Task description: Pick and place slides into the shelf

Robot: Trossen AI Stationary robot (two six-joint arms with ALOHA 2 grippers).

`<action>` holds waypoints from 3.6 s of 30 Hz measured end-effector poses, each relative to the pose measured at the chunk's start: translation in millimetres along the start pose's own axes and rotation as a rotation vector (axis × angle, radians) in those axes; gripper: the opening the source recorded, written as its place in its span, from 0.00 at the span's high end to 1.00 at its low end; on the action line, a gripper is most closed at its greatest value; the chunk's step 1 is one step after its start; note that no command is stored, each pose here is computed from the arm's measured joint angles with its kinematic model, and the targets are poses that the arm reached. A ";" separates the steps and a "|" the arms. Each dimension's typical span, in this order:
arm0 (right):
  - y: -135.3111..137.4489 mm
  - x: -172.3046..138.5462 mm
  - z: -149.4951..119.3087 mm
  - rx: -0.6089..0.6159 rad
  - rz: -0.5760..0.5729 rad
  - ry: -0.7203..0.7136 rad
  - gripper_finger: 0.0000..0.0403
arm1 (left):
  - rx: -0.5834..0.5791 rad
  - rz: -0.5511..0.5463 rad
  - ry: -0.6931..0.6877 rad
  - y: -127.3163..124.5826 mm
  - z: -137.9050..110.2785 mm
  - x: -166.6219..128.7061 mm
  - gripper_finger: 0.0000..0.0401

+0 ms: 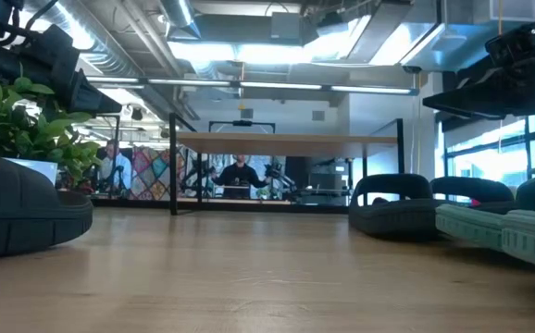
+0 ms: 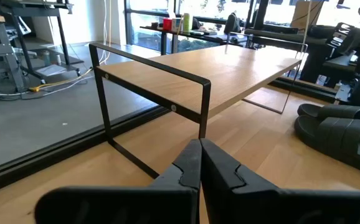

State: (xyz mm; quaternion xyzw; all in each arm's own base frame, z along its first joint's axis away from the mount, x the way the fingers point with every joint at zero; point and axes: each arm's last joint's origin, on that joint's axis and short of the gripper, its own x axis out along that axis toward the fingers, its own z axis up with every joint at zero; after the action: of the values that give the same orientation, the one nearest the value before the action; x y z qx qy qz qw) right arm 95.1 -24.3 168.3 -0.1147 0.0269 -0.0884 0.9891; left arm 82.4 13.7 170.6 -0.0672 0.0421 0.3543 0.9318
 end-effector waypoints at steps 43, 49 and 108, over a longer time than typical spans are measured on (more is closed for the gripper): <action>-3.3 -1.2 14.3 0.135 -0.024 -0.151 0.50 | 0.080 -0.022 0.003 -0.6 0.1 0.0 1.00; -3.7 -1.4 15.8 0.134 -0.028 -0.166 0.50 | 0.143 -0.023 0.002 -0.6 0.1 0.0 1.00; -3.8 -1.4 16.0 0.219 -0.021 -0.170 0.50 | 0.249 -0.024 -0.038 -1.6 4.7 0.0 1.00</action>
State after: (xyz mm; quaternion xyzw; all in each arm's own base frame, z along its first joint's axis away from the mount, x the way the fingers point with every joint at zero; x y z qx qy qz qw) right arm 94.3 -24.1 184.8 -0.0136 -0.0678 -0.0909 0.9935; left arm 83.6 13.2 175.4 0.0553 0.0673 0.3363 0.9377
